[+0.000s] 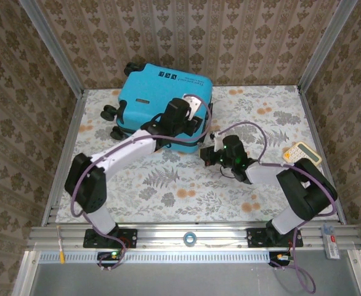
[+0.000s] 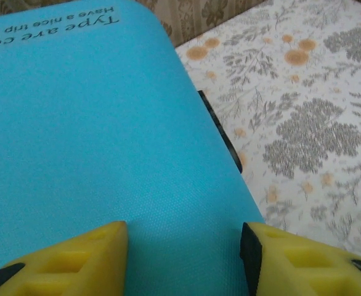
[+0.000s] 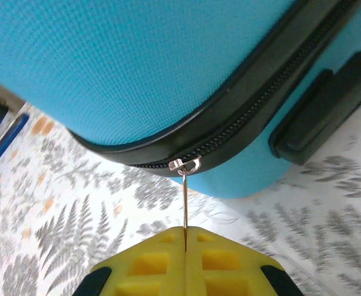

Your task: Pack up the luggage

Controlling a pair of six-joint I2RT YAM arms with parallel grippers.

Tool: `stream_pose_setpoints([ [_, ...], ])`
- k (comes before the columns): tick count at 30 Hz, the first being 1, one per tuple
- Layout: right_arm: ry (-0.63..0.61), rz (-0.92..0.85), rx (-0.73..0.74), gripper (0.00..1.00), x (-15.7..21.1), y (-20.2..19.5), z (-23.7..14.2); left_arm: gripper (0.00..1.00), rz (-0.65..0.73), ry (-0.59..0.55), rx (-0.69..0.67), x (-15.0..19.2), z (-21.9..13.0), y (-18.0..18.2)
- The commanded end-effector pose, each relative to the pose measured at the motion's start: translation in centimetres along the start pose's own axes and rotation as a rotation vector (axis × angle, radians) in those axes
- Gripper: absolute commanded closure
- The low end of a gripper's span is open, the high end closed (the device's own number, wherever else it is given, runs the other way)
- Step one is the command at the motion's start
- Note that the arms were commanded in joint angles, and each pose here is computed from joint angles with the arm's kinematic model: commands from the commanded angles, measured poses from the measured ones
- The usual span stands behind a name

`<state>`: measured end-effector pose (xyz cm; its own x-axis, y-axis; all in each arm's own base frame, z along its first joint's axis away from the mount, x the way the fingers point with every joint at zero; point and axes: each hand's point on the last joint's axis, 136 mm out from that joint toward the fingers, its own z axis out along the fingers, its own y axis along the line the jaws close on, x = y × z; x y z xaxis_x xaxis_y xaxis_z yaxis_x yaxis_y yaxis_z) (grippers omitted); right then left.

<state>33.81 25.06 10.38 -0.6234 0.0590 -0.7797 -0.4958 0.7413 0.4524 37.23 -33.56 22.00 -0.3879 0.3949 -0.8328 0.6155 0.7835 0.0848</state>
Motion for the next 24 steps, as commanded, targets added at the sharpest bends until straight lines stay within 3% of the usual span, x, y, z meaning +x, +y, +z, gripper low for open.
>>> stream_pose_setpoints([
  [1, -0.051, -0.171, -0.023, 1.0, -0.9, 2.5, -1.0, 0.49, 0.063, 0.605, 0.006, 16.9, -3.4, 0.7],
  [6, -0.012, -0.224, 0.015, 1.0, -0.3, 1.8, -0.9, 0.42, 0.035, 0.415, 0.016, 10.2, -5.8, 0.5],
  [12, -0.017, -0.247, -0.025, 1.0, -0.1, 2.3, -0.4, 0.35, 0.09, 0.241, -0.05, 3.1, -5.7, -0.6],
  [15, -0.011, -0.262, -0.064, 1.0, 0.3, 2.8, -0.1, 0.34, 0.13, 0.241, -0.126, 2.2, -5.0, -0.2],
  [20, 0.001, -0.283, -0.084, 1.0, 0.6, 3.0, 0.4, 0.35, 0.163, 0.329, -0.255, 3.7, -3.5, 1.4],
  [24, 0.008, -0.284, -0.088, 1.0, 0.6, 2.9, 0.9, 0.35, 0.131, 0.381, -0.235, 5.4, -2.6, 1.2],
])
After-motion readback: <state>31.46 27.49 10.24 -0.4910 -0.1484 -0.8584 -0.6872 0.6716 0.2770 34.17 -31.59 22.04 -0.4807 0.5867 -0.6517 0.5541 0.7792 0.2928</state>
